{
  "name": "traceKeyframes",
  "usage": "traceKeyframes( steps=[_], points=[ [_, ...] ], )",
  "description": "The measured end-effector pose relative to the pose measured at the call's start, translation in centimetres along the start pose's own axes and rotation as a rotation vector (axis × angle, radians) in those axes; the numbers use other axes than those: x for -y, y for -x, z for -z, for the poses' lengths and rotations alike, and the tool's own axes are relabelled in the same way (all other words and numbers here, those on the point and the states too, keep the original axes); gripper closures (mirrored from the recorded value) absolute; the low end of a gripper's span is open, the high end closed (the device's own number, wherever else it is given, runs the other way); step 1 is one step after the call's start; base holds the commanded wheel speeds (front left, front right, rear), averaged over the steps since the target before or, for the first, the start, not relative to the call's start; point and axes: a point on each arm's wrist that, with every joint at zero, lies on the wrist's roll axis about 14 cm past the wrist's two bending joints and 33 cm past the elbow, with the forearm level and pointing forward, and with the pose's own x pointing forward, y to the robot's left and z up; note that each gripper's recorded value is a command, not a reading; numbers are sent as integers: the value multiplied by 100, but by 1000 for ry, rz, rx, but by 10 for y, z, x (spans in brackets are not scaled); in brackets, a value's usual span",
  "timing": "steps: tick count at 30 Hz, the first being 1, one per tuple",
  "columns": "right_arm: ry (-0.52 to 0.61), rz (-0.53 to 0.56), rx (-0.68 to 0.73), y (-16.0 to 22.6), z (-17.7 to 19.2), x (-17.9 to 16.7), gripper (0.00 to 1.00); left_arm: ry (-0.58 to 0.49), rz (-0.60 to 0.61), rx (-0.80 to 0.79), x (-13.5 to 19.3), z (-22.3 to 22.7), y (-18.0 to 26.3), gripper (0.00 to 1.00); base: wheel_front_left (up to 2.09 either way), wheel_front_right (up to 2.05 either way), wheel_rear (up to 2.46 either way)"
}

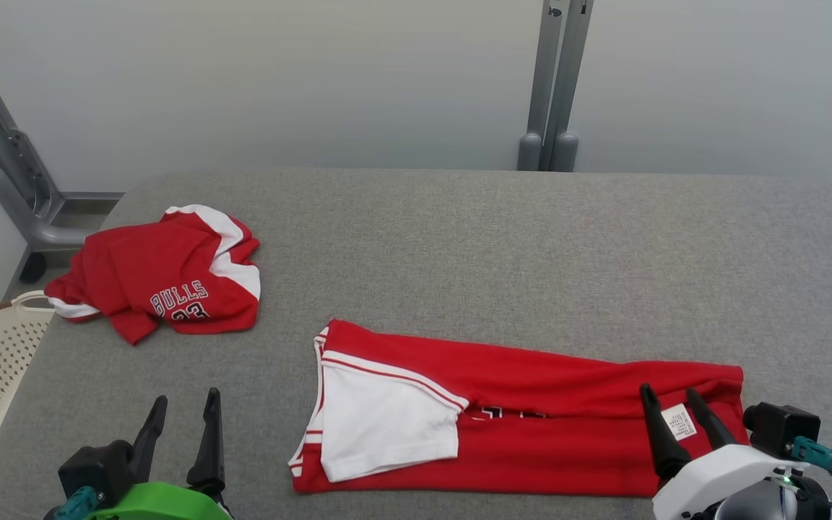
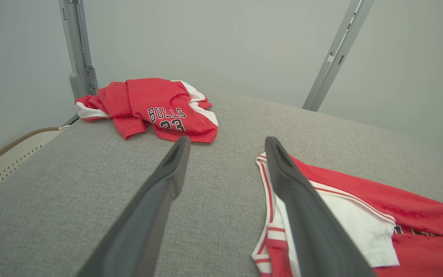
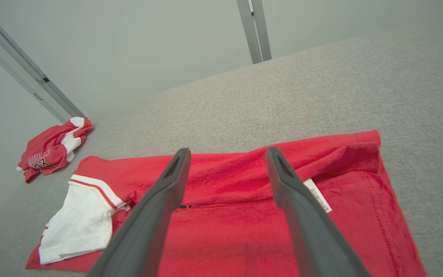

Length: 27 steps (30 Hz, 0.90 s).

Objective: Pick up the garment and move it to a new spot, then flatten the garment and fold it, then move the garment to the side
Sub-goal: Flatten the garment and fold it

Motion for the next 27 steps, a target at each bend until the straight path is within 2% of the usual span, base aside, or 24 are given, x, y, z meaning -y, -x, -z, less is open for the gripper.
traceKeyframes(
  steps=[6, 11, 16, 22, 27],
  points=[
    [23, 18, -5, -1, -3, 6, 0, -5, -5, -9, -1, 3, -1, 0, 0, 0, 0],
    [138, 117, -120, -1, 1, 39, 0, -9, 5, -31, 1, 10, -2, 0, 0, 0, 0],
    [206, 237, -178, -9, -22, 74, 0, -7, 15, -57, 3, 17, -5, 0, 0, 0, 0],
    [237, 314, -244, -20, -34, 93, 0, -1, 26, -76, 8, 23, -10, 0, 0, 0, 0],
    [260, 337, -312, -36, -29, 98, 0, 4, 33, -93, 9, 27, -16, 0, 0, 0, 0]
  ],
)
